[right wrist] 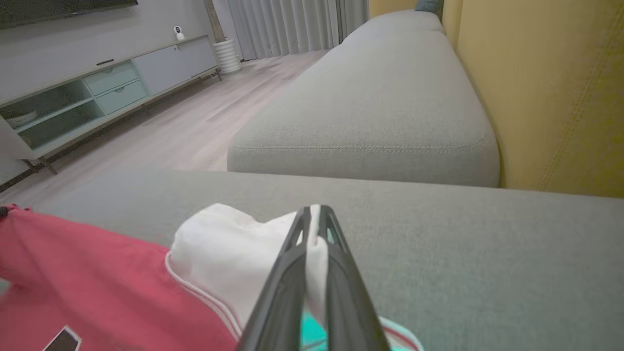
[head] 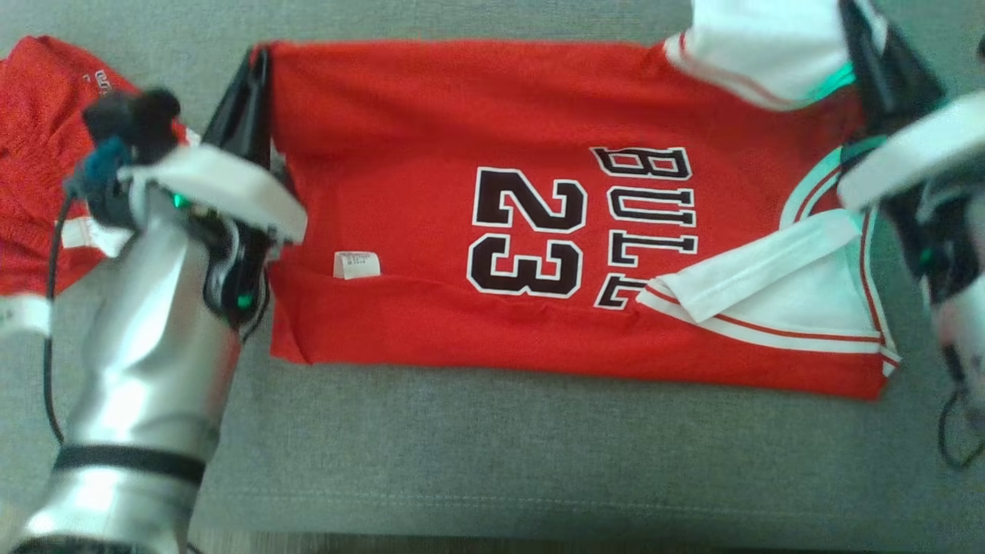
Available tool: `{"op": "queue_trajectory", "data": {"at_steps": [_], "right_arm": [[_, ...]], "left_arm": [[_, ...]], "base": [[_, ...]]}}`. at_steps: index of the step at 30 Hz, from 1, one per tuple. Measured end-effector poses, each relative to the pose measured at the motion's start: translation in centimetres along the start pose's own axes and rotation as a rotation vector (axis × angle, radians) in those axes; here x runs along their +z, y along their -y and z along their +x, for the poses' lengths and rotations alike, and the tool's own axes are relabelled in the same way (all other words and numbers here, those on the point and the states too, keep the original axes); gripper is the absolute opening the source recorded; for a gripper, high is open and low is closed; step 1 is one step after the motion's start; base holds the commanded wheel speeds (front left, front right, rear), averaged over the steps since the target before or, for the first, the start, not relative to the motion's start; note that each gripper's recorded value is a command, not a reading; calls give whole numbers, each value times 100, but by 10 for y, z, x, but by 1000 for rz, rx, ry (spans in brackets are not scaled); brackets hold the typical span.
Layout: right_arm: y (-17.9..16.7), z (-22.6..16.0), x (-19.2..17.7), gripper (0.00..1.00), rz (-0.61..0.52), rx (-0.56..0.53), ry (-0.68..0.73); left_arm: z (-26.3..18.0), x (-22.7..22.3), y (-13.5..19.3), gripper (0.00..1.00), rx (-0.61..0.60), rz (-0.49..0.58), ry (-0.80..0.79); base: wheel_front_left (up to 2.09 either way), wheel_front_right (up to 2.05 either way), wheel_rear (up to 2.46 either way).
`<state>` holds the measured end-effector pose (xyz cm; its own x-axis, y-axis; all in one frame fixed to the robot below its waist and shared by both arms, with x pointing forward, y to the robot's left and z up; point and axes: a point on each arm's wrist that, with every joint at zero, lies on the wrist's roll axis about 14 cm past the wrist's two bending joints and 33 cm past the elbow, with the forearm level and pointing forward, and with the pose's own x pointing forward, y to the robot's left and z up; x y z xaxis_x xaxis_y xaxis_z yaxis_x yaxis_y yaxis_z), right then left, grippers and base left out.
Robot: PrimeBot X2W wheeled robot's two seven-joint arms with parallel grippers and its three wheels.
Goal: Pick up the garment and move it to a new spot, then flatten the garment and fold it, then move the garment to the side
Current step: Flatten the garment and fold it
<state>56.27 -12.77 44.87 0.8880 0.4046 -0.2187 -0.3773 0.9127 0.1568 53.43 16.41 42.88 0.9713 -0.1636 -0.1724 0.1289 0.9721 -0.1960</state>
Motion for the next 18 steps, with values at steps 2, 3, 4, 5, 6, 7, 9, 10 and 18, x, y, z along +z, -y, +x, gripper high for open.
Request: {"op": "queue_trajectory", "data": {"at_steps": [2,3,4,5,6,7,9,10,18], "right_arm": [[-5,-13,-11,0,17,8,-5],[-7,-20,-19,0,25,10,-13],[-9,-27,-26,0,34,12,-21],[-10,-34,-33,0,43,9,-30],[-10,-41,-39,0,51,4,-38],[-10,-47,-44,0,60,0,-43],[-11,-59,-50,0,78,-12,-47],[-11,-63,-52,0,87,-17,-44],[-17,-96,-67,0,158,-67,-38]], "left_arm": [[-10,-9,0,0,4,-5,-10],[-15,-14,0,0,3,-9,-19],[-20,-19,0,0,3,-11,-29],[-25,-25,-1,0,9,-13,-39],[-29,-29,-1,0,10,-18,-47],[-33,-33,-1,0,13,-27,-53],[-40,-38,-2,0,24,-39,-61],[-42,-39,-3,0,31,-42,-64],[-70,-58,-1,0,50,-63,-132]], "base": [[0,0,0],[0,0,0],[0,0,0],[0,0,0],[0,0,0],[0,0,0],[0,0,0],[0,0,0],[0,0,0]]}}
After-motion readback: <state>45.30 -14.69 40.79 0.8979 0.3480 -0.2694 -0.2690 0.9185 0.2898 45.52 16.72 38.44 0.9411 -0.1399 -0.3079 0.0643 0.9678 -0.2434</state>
